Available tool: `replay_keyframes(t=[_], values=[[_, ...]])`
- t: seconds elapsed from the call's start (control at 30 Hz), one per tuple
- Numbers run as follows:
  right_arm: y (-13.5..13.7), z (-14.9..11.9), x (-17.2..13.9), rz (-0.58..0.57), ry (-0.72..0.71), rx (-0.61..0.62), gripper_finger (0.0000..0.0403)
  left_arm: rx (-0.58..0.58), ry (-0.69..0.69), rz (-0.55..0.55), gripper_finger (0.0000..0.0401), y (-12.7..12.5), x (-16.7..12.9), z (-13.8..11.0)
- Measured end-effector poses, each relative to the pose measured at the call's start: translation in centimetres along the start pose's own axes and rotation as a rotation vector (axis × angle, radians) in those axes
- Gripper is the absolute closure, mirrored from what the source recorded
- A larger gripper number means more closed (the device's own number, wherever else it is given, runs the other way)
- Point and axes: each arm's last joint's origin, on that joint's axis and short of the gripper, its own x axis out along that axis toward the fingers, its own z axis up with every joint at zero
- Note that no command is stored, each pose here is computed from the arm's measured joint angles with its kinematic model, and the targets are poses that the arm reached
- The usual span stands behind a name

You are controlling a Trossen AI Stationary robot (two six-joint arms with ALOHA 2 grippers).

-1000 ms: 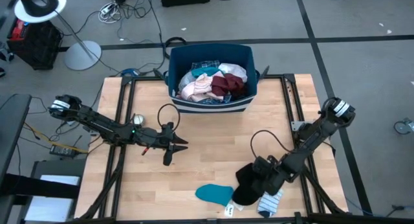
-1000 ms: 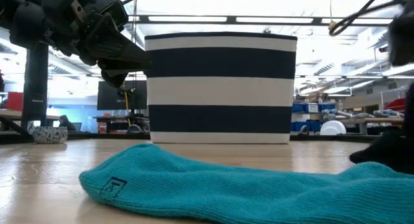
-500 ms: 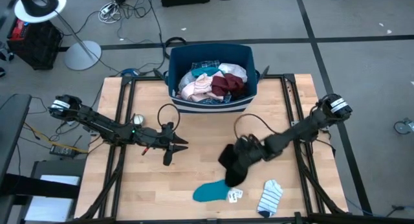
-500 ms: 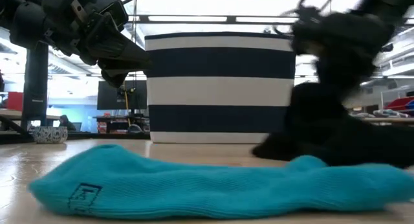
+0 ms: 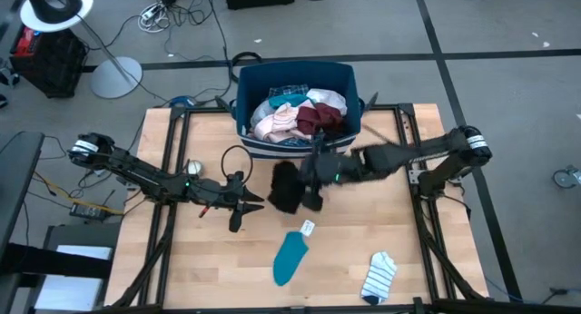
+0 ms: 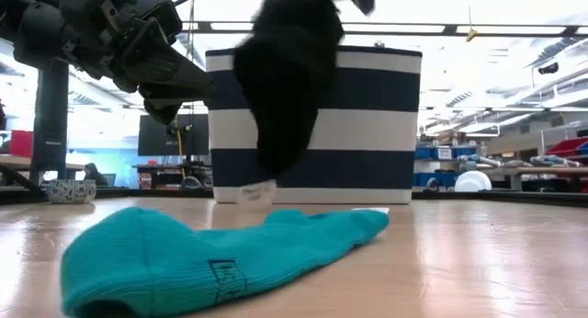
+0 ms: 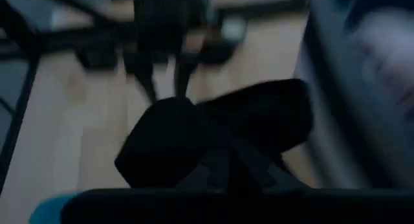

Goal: Sort clothes
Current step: Put the black shorts into the blue laundry organizer

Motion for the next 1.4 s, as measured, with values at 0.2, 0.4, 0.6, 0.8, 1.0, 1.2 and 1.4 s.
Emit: replay_keyframes(t=[0.2,0.4,0.6,0.8,1.0,1.2,1.4], values=[[-4.4,7.9,-4.3,-0.083,-0.241,-0.067,0.0402,0.001,0.000,0.000,0.0291,0.0,0.0,0.0],[-9.6,12.1,-7.7,-0.237,-0.406,-0.103,0.0402,0.003,0.000,0.000,0.0291,0.0,0.0,0.0],[-14.2,13.6,-8.8,-0.382,-0.517,-0.071,0.0402,0.028,0.001,0.001,0.0291,0.0,0.0,0.0],[-17.9,13.0,-8.2,-0.477,-0.471,-0.005,0.0402,0.030,0.002,0.001,0.0291,0.0,0.0,0.0],[-19.6,9.0,-3.9,-0.412,-0.223,0.082,0.0402,0.048,0.004,0.002,0.0291,0.0,0.0,0.0],[-20.4,2.6,1.4,-0.377,-0.028,0.186,0.0390,0.049,0.000,0.000,0.0291,0.0,0.0,0.0],[-21.0,-1.7,4.2,-0.363,0.003,0.310,0.0338,0.047,-0.007,-0.002,0.0291,0.0,0.0,0.1]])
